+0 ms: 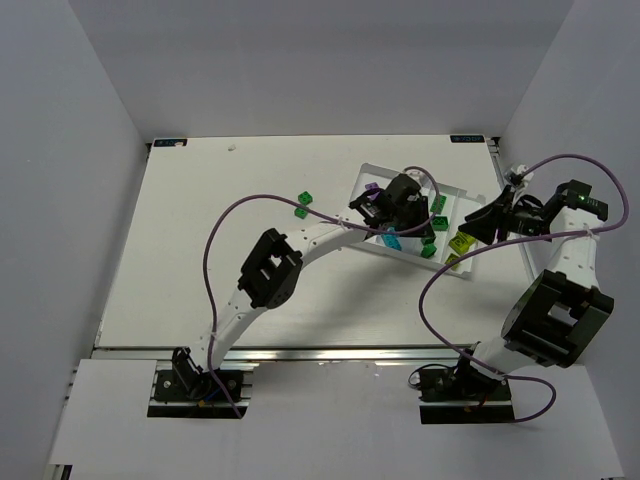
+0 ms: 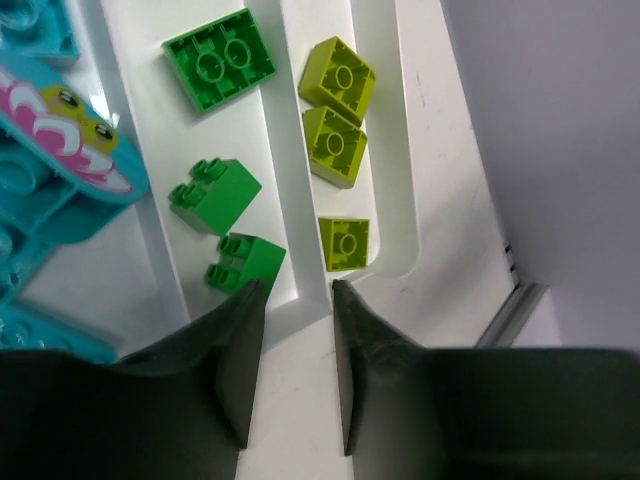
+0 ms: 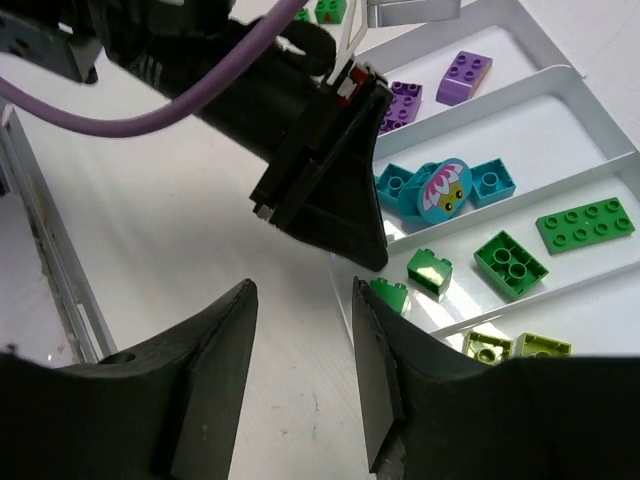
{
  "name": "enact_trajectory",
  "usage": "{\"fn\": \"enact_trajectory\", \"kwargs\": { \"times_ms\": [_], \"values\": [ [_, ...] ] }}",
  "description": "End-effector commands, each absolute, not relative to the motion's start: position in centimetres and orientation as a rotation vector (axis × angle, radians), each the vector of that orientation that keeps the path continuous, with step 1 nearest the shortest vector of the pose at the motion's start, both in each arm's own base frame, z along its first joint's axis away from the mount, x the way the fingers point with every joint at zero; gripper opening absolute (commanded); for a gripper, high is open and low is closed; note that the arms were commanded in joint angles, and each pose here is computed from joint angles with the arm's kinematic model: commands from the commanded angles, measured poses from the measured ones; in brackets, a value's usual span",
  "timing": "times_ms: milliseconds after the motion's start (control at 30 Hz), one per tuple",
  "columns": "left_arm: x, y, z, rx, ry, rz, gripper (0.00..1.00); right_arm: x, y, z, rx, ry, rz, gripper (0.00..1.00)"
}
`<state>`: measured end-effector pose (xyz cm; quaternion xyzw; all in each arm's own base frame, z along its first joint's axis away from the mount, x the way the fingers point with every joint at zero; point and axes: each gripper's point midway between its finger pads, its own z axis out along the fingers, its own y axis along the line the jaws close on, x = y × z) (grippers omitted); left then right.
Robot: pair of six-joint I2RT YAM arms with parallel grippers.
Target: Sort the legos into containers by color
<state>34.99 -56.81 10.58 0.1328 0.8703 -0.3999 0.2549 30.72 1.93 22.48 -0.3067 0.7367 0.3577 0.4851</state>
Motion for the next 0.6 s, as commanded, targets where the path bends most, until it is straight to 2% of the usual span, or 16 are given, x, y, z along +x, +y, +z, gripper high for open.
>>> {"fn": "enact_trajectory", "kwargs": {
  "times_ms": [0,33,67,100,133,167,200,233,267,300,333,367,400,433,500,567],
  "values": [
    [35.7,-54.9,18.4,0.331,2.234,-1.076,0.3,28.9,3.0,24.2,-0.88,1.687,0.824,0.49],
    [35.7,-53.6,21.2,0.312,2.192,-1.074,0.21,28.7,3.3,24.2,-0.903,1.668,0.819,0.5],
    [35.7,-52.3,21.6,0.304,2.189,-1.043,0.06,28.5,3.5,24.2,-0.919,1.659,0.81,0.52],
    [35.9,-49.9,18.8,0.278,2.249,-0.955,0.01,28.4,3.7,24.2,-0.935,1.649,0.804,0.58],
    [35.7,-48.0,22.0,0.254,2.195,-0.958,0.0,28.4,4.1,24.2,-0.957,1.635,0.8,0.62],
    [35.6,-46.4,22.1,0.233,2.197,-0.928,0.0,28.1,4.5,24.1,-0.97,1.626,0.803,0.67],
    [36.0,-43.1,19.0,0.179,2.254,-0.829,0.0,28.0,4.9,24.1,-0.989,1.619,0.806,0.77],
    [35.8,-41.3,18.9,0.151,2.258,-0.806,0.0,27.7,6.2,23.6,-1.057,1.62,0.82,0.84],
    [35.3,-39.2,21.5,0.118,2.213,-0.819,0.0,27.8,7.0,23.3,-1.119,1.607,0.804,0.89],
    [35.8,-36.8,21.3,0.06,2.216,-0.791,0.12,27.7,7.9,22.9,-1.146,1.635,0.819,0.89],
    [34.9,-34.2,18.4,0.028,2.276,-0.723,0.21,27.3,9.8,21.8,-1.254,1.654,0.823,0.89],
    [34.3,-32.3,20.1,-0.005,2.24,-0.722,0.29,28.2,10.7,21.4,-1.318,1.615,0.759,0.9],
    [34.2,-30.1,19.6,-0.045,2.252,-0.679,0.36,28.4,11.7,20.9,-1.289,1.688,0.774,0.89],
    [33.4,-27.7,17.4,-0.082,2.29,-0.6,0.48,28.5,13.8,19.7,-1.363,1.729,0.717,0.89],
    [32.3,-24.4,18.3,-0.147,2.263,-0.571,0.55,30.9,16.2,19.9,-1.317,1.728,0.616,0.9],
    [31.0,-21.6,16.6,-0.204,2.286,-0.508,0.64,31.3,19.8,18.9,-1.378,1.748,0.562,0.89]
  ]
}}
